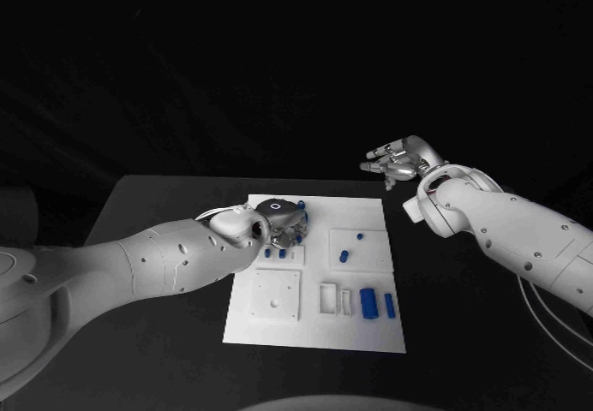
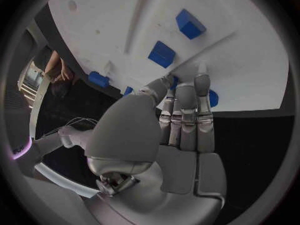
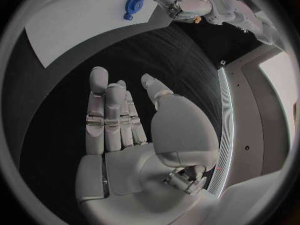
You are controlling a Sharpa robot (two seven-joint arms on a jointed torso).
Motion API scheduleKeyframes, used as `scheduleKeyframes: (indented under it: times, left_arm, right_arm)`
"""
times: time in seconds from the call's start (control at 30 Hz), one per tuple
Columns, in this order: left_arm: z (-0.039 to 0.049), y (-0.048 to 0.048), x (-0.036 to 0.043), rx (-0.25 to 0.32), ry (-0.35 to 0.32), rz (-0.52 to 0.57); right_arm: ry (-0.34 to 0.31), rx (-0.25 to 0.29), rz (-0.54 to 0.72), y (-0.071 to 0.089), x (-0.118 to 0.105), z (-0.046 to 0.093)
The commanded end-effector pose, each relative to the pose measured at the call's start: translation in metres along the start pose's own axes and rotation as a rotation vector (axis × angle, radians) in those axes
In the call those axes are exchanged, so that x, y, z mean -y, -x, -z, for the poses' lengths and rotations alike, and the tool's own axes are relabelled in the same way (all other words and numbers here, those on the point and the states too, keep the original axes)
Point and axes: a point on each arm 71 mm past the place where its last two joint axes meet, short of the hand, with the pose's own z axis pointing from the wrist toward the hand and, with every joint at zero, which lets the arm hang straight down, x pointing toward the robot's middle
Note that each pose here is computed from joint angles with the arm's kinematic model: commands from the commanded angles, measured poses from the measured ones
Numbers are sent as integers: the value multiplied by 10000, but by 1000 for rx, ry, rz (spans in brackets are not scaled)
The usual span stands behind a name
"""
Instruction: Assemble the parts on the task board
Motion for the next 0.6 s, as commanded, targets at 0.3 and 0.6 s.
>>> scheduleKeyframes:
  times: [0.3, 0.6]
  left_arm:
    - [-25, -31, 20, -20, -13, 8]
    - [-23, -23, 3, -4, -11, 7]
  right_arm:
    - [16, -6, 7, -12, -23, 2]
    - [17, -5, 7, -12, -25, 2]
